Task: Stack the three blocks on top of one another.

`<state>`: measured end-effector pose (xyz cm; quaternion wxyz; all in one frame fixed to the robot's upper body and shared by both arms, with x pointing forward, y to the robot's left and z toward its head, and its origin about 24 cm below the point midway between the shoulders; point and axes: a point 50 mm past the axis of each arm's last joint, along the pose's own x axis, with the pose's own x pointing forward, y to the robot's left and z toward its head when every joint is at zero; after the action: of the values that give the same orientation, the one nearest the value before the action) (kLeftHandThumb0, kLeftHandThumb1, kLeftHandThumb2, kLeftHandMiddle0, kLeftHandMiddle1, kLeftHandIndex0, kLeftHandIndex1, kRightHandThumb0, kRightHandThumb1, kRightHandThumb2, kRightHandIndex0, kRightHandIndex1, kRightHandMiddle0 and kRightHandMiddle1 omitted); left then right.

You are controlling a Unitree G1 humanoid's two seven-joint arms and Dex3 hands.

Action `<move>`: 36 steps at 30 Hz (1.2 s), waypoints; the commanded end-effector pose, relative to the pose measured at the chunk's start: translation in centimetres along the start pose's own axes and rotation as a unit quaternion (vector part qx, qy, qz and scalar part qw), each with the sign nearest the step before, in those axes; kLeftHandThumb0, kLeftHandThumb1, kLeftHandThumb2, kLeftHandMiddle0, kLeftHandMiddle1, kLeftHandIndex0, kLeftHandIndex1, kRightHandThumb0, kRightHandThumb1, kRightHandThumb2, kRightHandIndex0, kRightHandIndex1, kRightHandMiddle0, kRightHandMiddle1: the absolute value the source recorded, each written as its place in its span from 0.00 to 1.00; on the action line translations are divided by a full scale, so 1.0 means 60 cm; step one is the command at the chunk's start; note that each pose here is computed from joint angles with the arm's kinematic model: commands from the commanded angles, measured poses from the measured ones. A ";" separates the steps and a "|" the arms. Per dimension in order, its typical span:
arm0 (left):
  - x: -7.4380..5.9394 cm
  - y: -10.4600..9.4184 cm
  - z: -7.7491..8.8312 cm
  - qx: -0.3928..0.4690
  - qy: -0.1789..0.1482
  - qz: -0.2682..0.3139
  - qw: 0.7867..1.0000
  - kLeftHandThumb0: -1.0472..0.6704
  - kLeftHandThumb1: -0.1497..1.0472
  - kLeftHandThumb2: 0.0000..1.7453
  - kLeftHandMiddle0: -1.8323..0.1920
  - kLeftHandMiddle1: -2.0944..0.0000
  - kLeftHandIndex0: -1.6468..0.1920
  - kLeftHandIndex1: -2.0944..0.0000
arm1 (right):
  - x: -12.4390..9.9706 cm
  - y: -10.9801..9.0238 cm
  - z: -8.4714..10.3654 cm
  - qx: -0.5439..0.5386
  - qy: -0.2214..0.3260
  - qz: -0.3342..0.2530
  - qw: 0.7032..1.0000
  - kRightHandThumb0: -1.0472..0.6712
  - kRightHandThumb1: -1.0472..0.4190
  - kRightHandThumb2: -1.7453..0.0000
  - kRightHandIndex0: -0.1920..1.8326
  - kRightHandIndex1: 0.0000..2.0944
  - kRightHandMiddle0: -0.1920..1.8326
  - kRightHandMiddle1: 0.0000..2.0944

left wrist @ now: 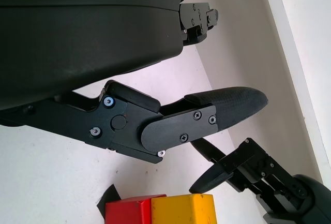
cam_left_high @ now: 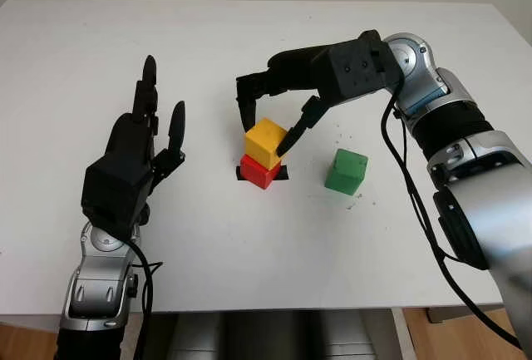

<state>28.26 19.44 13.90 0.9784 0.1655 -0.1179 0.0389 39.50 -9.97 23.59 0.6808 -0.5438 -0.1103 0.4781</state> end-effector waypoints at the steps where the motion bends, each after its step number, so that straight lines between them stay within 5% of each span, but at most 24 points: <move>1: -0.006 -0.003 0.001 0.000 -0.002 0.000 1.000 0.15 1.00 0.41 0.97 0.97 0.97 0.98 | 0.002 -0.006 0.008 -0.005 -0.006 -0.003 1.000 0.36 0.06 0.97 0.20 0.03 0.26 0.72; 36: -0.006 -0.005 -0.002 0.002 0.001 0.000 1.000 0.15 1.00 0.41 0.98 0.97 0.97 0.97 | 0.003 -0.012 0.014 0.003 -0.021 -0.006 1.000 0.35 0.05 0.97 0.20 0.02 0.27 0.75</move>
<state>28.28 19.26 13.75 0.9786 0.1666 -0.1140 0.0388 39.43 -9.56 23.46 0.6814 -0.5340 -0.1110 0.4880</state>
